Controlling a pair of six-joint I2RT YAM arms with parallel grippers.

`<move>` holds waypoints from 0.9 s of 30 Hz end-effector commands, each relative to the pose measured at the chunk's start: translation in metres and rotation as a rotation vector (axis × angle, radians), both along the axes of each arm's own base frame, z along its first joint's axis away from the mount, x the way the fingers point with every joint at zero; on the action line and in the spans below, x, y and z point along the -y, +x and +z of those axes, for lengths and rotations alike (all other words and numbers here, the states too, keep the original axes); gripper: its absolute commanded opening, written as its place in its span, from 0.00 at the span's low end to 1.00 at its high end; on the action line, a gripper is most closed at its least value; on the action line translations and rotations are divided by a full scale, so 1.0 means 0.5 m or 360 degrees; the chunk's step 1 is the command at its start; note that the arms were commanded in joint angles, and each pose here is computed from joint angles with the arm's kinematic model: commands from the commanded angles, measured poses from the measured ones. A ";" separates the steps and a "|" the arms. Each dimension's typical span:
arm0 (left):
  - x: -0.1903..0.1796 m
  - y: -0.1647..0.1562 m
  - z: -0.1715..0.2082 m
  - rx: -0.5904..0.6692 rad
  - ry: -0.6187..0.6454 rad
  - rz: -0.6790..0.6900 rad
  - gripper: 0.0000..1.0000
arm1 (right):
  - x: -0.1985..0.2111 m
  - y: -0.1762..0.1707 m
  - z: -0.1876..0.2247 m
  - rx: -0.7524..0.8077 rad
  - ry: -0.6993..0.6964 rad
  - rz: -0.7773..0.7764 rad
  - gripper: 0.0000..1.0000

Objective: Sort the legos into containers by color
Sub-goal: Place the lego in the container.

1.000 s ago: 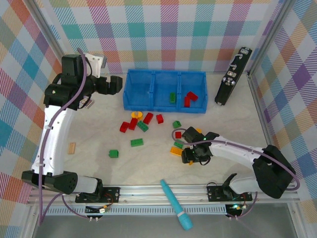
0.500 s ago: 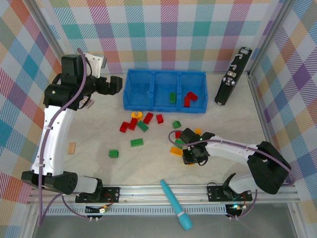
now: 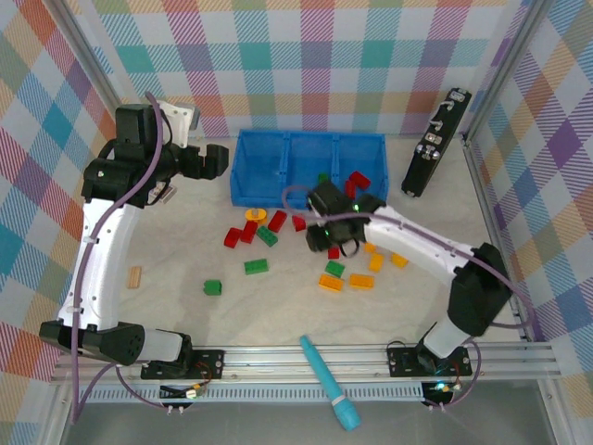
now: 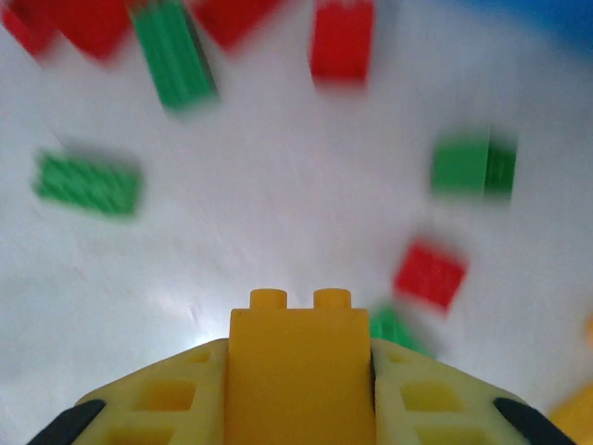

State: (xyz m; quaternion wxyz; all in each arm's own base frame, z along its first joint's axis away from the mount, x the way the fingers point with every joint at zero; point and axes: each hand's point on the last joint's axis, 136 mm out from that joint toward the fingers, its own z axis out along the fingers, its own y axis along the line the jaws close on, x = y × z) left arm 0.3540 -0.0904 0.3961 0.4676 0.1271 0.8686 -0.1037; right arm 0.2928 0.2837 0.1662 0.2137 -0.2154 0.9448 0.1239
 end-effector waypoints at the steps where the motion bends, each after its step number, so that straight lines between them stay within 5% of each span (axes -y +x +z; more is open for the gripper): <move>1: -0.003 -0.015 0.021 0.0087 0.0047 -0.0007 1.00 | -0.035 0.111 0.041 0.0240 -0.0048 0.0195 0.27; 7: -0.026 -0.011 0.016 0.0103 0.0148 0.0057 1.00 | -0.155 0.288 0.113 0.0633 0.0050 0.0288 0.28; 13: -0.024 0.005 -0.011 0.0056 0.0174 0.0052 1.00 | -0.245 0.408 0.086 0.0831 0.0100 0.0376 0.28; 21: -0.034 0.006 -0.016 0.0070 0.0216 0.0078 1.00 | -0.280 0.493 0.014 0.0862 0.0110 0.0366 0.31; 27: -0.045 0.003 -0.012 0.0087 0.0264 0.0104 1.00 | -0.279 0.484 0.014 0.0812 0.0176 0.0387 0.41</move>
